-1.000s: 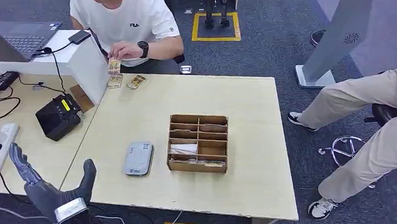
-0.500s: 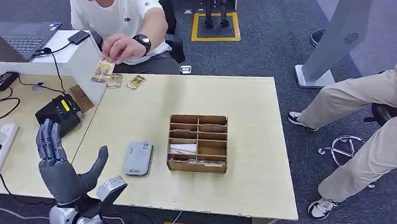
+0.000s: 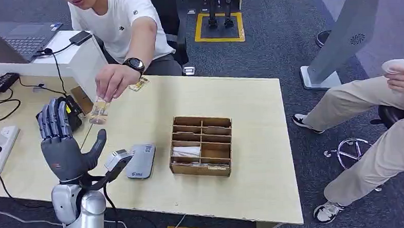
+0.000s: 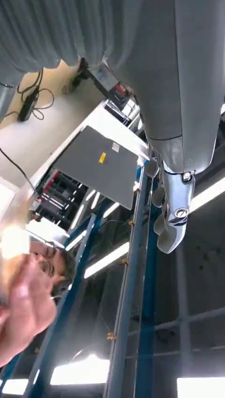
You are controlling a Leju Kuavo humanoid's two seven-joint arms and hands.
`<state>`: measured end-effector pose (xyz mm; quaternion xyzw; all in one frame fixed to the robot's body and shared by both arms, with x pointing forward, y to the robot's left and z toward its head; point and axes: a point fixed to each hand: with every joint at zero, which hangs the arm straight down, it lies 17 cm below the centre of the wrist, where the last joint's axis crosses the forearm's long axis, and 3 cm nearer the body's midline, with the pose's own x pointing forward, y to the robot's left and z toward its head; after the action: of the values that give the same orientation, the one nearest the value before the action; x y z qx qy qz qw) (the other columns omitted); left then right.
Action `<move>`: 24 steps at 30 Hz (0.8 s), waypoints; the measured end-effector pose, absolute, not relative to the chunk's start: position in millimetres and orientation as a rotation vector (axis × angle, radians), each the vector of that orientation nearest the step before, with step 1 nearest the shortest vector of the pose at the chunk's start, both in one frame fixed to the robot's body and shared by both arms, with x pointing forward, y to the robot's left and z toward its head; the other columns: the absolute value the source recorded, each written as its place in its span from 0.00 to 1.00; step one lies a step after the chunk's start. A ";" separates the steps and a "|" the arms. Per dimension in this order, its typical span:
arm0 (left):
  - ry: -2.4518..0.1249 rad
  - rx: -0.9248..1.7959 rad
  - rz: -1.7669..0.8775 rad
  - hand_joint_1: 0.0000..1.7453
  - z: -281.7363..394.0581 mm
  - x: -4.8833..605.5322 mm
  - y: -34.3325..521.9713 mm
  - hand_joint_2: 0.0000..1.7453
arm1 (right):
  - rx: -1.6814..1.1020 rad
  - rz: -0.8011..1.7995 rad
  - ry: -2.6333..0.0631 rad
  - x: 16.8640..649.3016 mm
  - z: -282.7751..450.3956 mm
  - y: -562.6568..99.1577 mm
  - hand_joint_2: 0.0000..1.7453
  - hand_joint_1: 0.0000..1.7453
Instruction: Pass the card to the sensor for recognition and then transmit it.
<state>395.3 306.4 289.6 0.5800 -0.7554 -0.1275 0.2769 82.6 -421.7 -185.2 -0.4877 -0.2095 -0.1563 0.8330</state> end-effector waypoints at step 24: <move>-2.008 1.429 -0.230 1.00 269.0 420.2 312.3 1.00 | -1.019 -0.320 -0.455 88.5 -186.9 -417.0 1.00 0.00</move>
<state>420.2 312.3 269.0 0.5455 -0.7667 -0.0879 0.3269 88.5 -417.0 -186.9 -0.4814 -0.2148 -0.1513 0.8362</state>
